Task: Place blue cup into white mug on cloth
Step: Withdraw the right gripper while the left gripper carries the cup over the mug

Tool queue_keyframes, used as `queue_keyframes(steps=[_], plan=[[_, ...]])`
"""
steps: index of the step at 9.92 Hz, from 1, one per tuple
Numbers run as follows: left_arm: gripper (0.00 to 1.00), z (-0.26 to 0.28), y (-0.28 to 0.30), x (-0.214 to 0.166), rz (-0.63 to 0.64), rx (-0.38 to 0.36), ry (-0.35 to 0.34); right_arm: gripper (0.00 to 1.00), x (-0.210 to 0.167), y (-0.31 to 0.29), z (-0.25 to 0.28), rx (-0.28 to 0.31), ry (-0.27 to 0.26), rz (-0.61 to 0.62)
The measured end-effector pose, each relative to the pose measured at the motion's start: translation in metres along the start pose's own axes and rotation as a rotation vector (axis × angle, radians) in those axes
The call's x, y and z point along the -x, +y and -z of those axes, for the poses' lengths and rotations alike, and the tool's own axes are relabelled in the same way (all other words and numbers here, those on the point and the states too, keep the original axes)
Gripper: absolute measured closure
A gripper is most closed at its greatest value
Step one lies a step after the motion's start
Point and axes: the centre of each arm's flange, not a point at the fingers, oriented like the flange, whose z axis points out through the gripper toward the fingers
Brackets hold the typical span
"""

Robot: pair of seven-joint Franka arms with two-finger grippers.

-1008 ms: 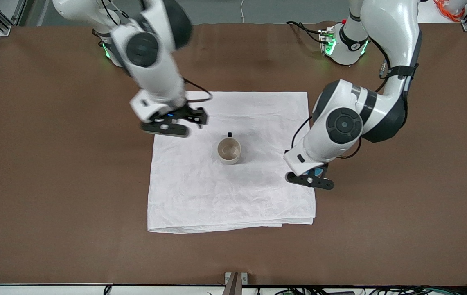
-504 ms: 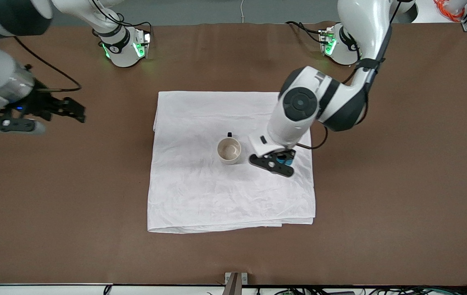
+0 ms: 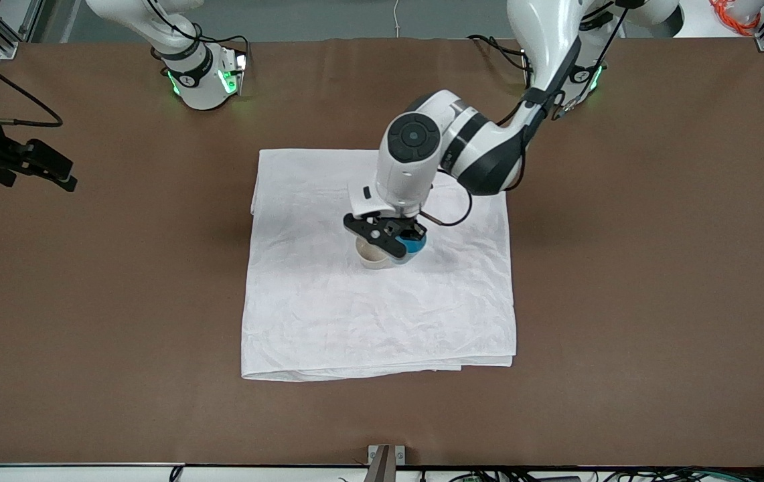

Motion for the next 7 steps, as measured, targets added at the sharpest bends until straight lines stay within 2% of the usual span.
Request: queue_keyframes(steps=[4,7], plan=[[0.96,-0.025,0.026,0.004,-0.063,0.001,-0.024,0.0,-0.001,-0.007,-0.007,0.007,-0.016,0.03],[0.96,-0.044,0.042,0.008,-0.085,0.002,-0.048,0.0,-0.005,0.02,-0.007,-0.037,-0.022,0.058]])
